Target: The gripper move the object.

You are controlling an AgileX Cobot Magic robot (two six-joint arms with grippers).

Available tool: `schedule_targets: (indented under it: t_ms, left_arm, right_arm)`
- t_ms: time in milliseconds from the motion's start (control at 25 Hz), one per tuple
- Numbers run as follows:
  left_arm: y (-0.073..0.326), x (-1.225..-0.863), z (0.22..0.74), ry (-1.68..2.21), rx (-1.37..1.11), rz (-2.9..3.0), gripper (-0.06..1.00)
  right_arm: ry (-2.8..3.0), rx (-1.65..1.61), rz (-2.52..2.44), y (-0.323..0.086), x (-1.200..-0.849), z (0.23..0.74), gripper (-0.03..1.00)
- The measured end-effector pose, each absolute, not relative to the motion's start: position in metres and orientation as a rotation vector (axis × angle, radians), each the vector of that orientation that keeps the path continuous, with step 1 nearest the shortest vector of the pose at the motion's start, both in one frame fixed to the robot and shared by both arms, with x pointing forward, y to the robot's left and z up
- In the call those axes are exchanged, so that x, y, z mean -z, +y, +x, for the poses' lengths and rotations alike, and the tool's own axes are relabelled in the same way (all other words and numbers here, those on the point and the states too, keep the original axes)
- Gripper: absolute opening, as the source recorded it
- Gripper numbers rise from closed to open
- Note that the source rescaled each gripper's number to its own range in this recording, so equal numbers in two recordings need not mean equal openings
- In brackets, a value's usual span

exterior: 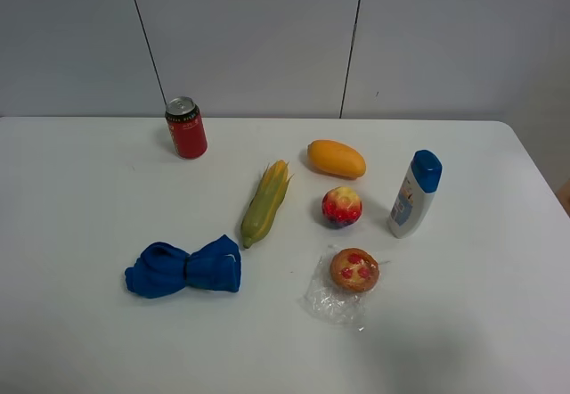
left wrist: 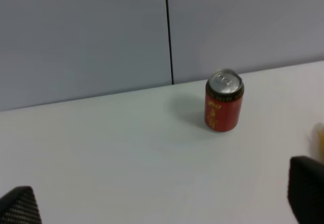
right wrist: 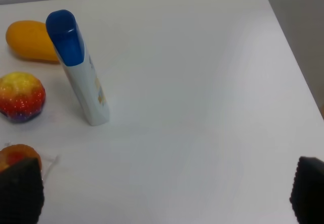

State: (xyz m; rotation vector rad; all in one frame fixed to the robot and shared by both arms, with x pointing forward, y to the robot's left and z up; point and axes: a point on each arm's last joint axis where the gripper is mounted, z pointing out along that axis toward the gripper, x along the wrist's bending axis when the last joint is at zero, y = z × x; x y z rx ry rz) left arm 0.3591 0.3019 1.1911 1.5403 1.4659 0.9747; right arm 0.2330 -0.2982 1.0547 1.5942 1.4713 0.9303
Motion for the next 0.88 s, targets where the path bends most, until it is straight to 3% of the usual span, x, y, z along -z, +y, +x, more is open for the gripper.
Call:
schedule_targets:
  t_ms: [320, 520, 880]
  left_arm:
    - [0.296, -1.151, 0.281, 1.421, -1.029, 1.4, 0.99]
    - [0.296, -1.112, 0.262, 1.444, -1.044, 1.433, 0.99]
    - [0.299, -1.075, 0.244, 1.537, -1.029, 1.53, 1.0]
  right_arm:
    - [1.471, -0.93, 1.594, -0.298, -1.055, 0.233, 1.0]
    - [1.471, -0.93, 1.594, -0.298, -1.055, 0.233, 1.0]
    - [1.471, -0.93, 1.594, -0.298, -1.055, 0.233, 1.0]
